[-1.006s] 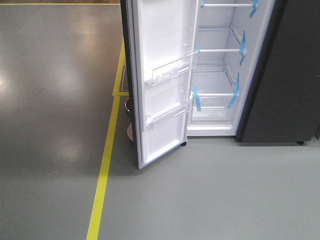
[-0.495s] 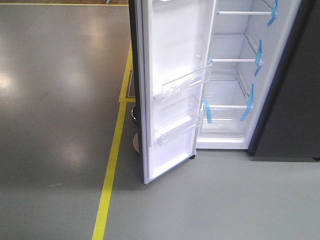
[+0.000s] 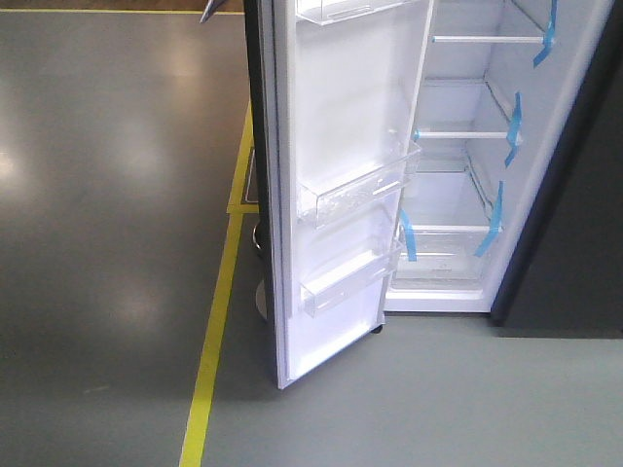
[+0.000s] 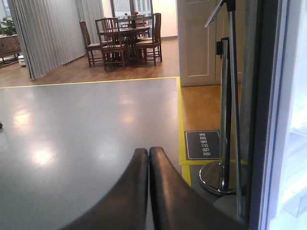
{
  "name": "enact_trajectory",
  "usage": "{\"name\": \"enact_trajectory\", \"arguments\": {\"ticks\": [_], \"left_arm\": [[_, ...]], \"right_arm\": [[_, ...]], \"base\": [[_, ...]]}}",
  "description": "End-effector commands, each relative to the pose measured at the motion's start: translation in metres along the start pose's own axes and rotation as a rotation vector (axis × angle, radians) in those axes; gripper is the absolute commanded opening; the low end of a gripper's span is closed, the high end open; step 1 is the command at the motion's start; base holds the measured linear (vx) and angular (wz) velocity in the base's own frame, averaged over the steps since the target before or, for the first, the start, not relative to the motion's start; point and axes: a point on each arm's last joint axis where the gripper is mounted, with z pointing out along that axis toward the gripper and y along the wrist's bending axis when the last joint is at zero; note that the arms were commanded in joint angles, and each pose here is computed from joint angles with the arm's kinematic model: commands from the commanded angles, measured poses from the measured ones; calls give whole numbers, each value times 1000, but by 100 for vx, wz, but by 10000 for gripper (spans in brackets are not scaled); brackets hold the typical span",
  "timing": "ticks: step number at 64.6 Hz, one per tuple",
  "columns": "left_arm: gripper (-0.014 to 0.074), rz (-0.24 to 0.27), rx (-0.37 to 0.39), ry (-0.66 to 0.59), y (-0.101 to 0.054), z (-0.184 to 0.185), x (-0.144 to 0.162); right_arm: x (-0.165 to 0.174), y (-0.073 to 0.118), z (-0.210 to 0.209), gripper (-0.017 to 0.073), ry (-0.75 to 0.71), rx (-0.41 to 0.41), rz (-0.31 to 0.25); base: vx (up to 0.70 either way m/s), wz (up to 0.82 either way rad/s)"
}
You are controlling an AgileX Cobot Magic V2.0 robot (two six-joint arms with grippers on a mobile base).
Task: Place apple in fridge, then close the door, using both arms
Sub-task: 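Drive closer so the held apple faces the refrigerator shelves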
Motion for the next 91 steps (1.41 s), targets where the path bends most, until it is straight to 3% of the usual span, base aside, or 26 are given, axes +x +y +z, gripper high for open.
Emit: {"name": "enact_trajectory", "arguments": {"ticks": [1,91], "left_arm": [[-6,-3,18,-51,-2,0,3],[-6,-3,18,-51,-2,0,3]], "right_arm": [[-10,0,-13,78,-113,0,-1],[-10,0,-13,78,-113,0,-1]], "base": [[18,-4],[16,-3]]}}
